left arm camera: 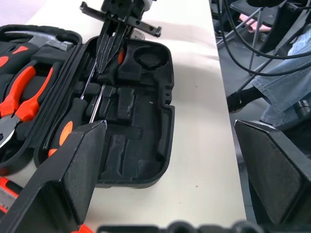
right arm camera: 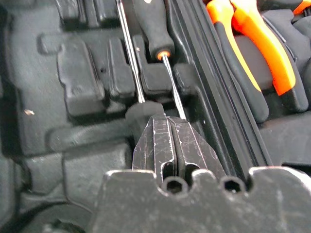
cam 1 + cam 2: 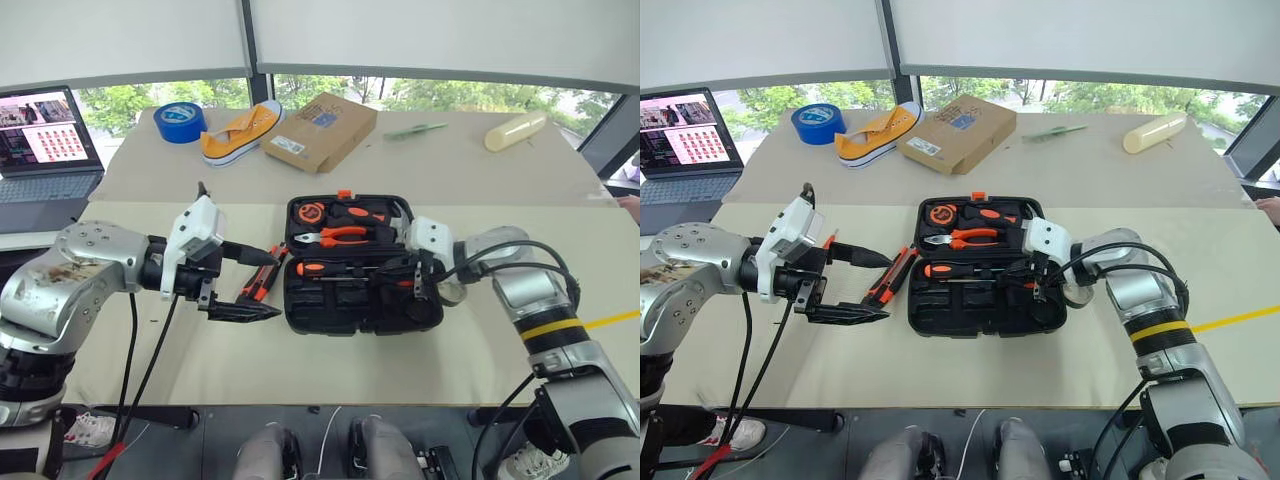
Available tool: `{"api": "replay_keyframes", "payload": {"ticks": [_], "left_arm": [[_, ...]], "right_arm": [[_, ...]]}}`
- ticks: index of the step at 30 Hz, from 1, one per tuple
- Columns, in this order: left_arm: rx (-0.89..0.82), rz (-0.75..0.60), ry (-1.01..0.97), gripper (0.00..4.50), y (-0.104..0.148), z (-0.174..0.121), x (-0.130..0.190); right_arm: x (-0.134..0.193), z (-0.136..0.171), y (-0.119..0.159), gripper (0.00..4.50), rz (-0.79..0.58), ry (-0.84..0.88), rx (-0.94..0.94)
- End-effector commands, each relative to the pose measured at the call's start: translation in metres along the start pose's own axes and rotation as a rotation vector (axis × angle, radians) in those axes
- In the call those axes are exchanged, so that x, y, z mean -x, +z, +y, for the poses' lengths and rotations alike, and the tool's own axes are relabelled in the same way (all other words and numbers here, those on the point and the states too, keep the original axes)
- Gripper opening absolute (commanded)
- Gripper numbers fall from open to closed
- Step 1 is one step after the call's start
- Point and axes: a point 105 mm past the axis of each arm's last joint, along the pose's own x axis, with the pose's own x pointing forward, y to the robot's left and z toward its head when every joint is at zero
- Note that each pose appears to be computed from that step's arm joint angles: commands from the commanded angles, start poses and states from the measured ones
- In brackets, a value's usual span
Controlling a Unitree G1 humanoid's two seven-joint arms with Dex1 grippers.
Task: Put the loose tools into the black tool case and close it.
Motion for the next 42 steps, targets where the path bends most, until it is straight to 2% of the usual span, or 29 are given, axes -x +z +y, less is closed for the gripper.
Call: {"api": "replay_keyframes", "payload": {"ticks": [1, 2, 4, 5, 7, 10, 12, 16, 21, 27, 32, 36, 42], "left_arm": [[0.016, -0.014, 0.173, 4.50, 0.001, 0.007, 0.022], [0.051, -0.009, 0.238, 4.50, -0.005, 0.008, 0.031], [0.185, 0.023, 0.373, 4.50, -0.030, 0.006, 0.054], [0.247, 0.033, 0.465, 4.50, -0.046, 0.005, 0.067], [0.325, 0.041, 0.592, 4.50, -0.068, -0.004, 0.090], [0.352, 0.083, 0.686, 4.50, -0.084, -0.024, 0.110], [0.373, 0.113, 0.746, 4.50, -0.091, -0.036, 0.122], [0.410, 0.151, 0.833, 4.50, -0.099, -0.048, 0.139], [0.399, 0.144, 0.831, 4.50, -0.088, -0.037, 0.130], [0.524, 0.264, 0.949, 4.50, -0.090, 0.012, 0.136], [0.562, 0.294, 0.902, 4.50, -0.069, 0.063, 0.125], [0.566, 0.432, 0.893, 4.50, -0.076, 0.094, 0.116], [0.585, 0.524, 0.874, 4.50, -0.090, 0.127, 0.106]], "right_arm": [[0.040, -0.011, 0.048, 0.02, -0.159, -0.051, 0.013], [0.047, -0.008, 0.053, 0.02, -0.175, -0.038, -0.001], [0.060, 0.003, 0.061, 0.59, -0.203, 0.020, -0.028], [0.064, 0.010, 0.066, 0.70, -0.214, 0.057, -0.025], [0.070, 0.022, 0.072, 1.50, -0.231, 0.116, -0.028], [0.074, 0.033, 0.080, 2.38, -0.250, 0.168, -0.036], [0.074, 0.041, 0.085, 3.22, -0.266, 0.197, -0.039], [0.071, 0.051, 0.090, 4.41, -0.290, 0.218, -0.042], [0.067, 0.057, 0.094, 4.41, -0.305, 0.217, -0.046], [0.065, 0.063, 0.099, 4.41, -0.318, 0.208, -0.040], [0.062, 0.072, 0.107, 4.41, -0.354, 0.196, -0.031], [0.056, 0.077, 0.107, 4.41, -0.368, 0.150, -0.015], [0.056, 0.085, 0.108, 4.41, -0.378, 0.124, -0.017]]}}
